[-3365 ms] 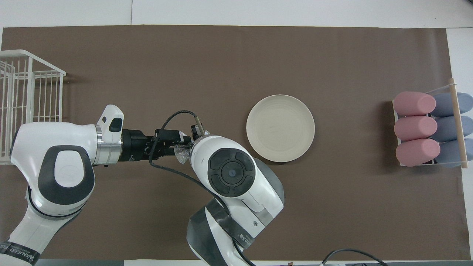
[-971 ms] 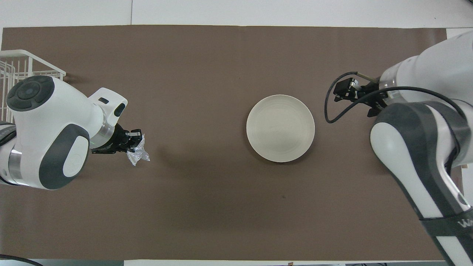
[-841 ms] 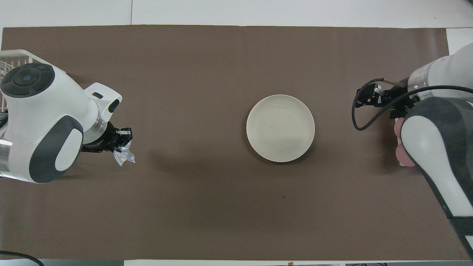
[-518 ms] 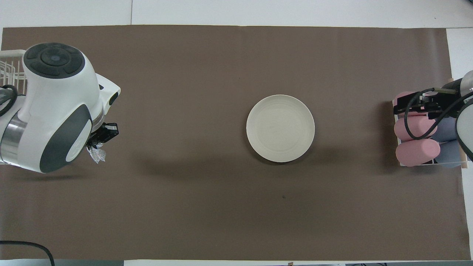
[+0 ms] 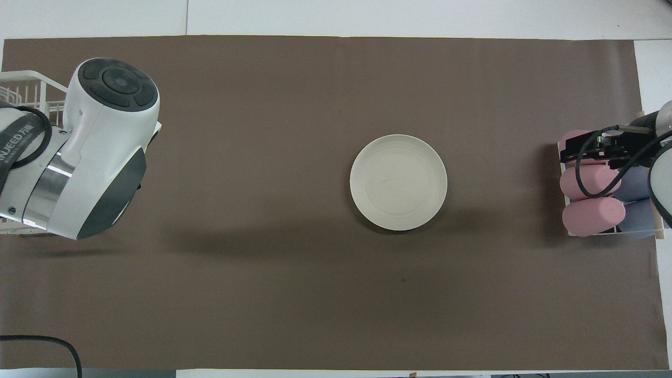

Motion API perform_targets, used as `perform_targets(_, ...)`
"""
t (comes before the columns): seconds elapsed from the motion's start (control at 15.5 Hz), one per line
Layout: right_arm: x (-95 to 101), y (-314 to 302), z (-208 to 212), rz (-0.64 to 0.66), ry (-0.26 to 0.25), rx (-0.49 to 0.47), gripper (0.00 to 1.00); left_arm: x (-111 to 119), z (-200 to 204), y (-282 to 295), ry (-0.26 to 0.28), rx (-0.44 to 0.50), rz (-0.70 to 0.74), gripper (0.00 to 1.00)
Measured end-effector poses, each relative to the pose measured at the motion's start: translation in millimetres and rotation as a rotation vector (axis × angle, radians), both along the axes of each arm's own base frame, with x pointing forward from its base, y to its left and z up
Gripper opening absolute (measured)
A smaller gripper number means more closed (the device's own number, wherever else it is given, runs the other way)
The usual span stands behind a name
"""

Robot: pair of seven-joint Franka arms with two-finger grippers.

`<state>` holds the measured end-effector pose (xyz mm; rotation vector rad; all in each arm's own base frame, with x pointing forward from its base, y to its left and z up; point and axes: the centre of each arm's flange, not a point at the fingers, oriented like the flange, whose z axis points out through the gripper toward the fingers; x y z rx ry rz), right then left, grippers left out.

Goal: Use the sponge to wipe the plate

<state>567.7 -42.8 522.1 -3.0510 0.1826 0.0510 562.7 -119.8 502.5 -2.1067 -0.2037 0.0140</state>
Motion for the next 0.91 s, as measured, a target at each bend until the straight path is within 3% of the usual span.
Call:
perform_targets(0.19,-2.1,4.3,5.1,0.008,-0.004,0.0,1.0,25.7,-27.7,14.8,-0.004,0.142,-0.049,0.06)
perform_targets(0.39,-5.4,4.3,13.9,0.007,-0.018,-0.001,1.0,50.9,-77.6,31.6,0.039,0.264,-0.102,0.06)
perform_targets(0.58,-6.8,4.5,17.3,0.008,-0.023,-0.001,1.0,62.2,-110.8,46.5,0.067,0.276,-0.113,0.06)
perform_targets(0.91,-6.8,4.5,17.3,0.008,-0.023,-0.001,1.0,61.2,-127.5,65.8,0.093,0.254,-0.109,0.06)
